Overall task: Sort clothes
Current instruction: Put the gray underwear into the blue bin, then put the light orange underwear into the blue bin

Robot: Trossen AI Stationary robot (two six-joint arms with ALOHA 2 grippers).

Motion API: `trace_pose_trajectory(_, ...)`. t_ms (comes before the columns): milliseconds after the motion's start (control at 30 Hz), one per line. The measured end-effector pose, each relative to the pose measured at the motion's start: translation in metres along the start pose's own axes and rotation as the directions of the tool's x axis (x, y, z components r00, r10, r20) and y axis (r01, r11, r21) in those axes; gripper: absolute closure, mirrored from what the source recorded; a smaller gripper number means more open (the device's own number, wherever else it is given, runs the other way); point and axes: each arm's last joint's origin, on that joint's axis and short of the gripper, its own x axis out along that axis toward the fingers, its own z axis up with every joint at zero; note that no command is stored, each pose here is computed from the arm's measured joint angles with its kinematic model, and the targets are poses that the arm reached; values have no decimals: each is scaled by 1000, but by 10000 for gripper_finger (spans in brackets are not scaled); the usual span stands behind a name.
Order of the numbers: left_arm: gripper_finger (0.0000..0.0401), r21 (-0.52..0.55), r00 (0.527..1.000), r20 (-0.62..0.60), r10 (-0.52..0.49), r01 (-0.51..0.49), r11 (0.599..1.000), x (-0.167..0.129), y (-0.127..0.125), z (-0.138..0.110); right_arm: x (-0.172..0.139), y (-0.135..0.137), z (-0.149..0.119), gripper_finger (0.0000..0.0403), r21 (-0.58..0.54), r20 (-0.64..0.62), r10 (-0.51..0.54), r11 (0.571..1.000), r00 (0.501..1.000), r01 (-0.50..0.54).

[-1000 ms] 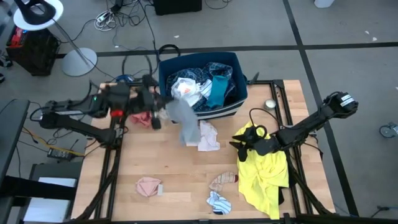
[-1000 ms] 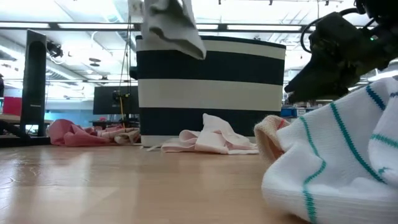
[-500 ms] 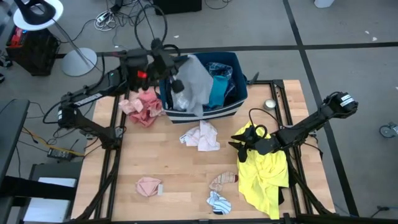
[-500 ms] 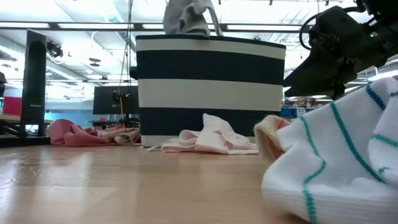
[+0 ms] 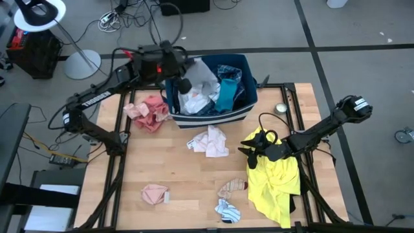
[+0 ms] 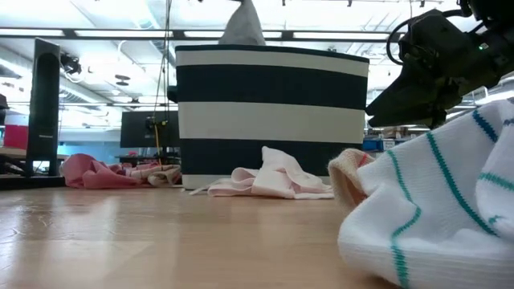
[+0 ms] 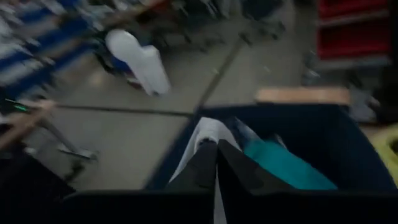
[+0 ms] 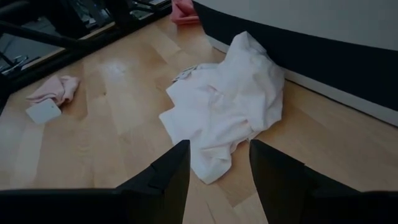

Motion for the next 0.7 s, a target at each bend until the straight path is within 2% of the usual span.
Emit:
trace_pose_trajectory(167,343,-1,989,-128,-73,73,997,11,-7,-15,0,0,0,237,1,0,0,1000,1000,0)
trace_pose_trajectory(333,316,10,981,-172,-86,89,996,10,-9,-19,0,0,0,238,1,-4,5,1000,1000,-5)
trace_pose_trajectory(700,313,61,971,-186,-151,165,984,-38,-6,-15,0,0,-1,240,-5,-21,15,1000,1000,-15)
